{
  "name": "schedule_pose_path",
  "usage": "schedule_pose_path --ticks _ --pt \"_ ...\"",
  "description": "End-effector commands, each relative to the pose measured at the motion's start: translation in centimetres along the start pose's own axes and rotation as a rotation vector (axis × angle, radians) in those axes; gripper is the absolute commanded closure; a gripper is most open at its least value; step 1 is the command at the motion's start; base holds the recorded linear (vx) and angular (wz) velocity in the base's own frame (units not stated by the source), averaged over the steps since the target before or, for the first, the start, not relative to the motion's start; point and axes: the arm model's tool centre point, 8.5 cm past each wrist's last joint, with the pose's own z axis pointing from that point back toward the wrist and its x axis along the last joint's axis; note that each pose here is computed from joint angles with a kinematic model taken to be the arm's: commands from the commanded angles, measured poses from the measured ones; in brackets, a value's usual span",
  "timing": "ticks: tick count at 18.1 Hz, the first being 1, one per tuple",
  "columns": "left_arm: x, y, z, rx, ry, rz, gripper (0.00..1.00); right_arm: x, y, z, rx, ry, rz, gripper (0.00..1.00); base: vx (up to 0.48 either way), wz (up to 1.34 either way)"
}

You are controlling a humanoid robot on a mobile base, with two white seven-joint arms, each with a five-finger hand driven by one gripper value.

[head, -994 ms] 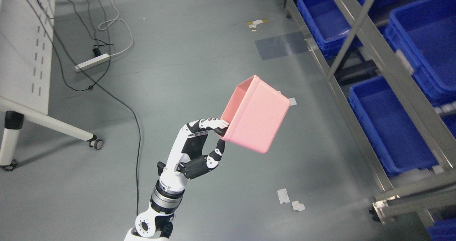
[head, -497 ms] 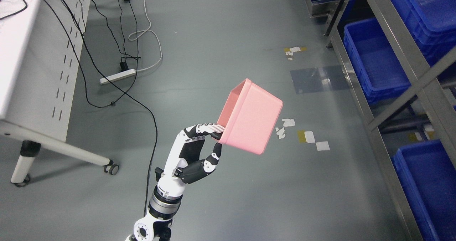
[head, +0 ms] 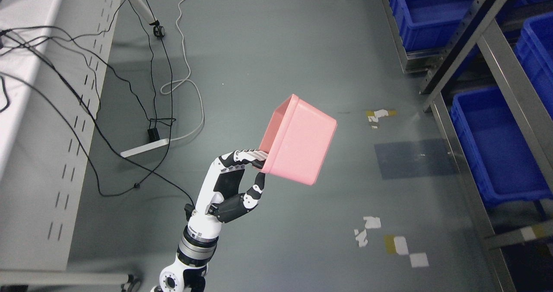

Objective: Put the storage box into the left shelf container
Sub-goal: 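Carry the pink box in the left hand while turning toward the bin rack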

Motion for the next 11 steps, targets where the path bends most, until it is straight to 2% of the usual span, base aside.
schedule_pose_path --ticks 1,5,8,11 --pt "0.4 1.2 -0.8 -0.017 -0.015 -0.031 0.98 0.8 -1.1 0.0 -0.018 -0.021 -0.021 0.00 0.708 0.04" --pt "0.2 1.2 -0.6 -0.015 -0.006 -0.029 0.98 0.8 -1.1 0.0 -0.018 -0.021 -0.021 0.00 0.680 -0.32" --pt "-0.2 1.0 -0.3 -0.016 0.009 -0.020 0.98 0.9 -1.1 0.0 -0.017 -0.023 -0.021 0.00 0.573 -0.80" --pt "-1.8 0.2 1.4 -0.031 0.084 -0.003 0.98 0.8 -1.1 0.0 -0.018 -0.023 -0.020 0.00 0.544 -0.94"
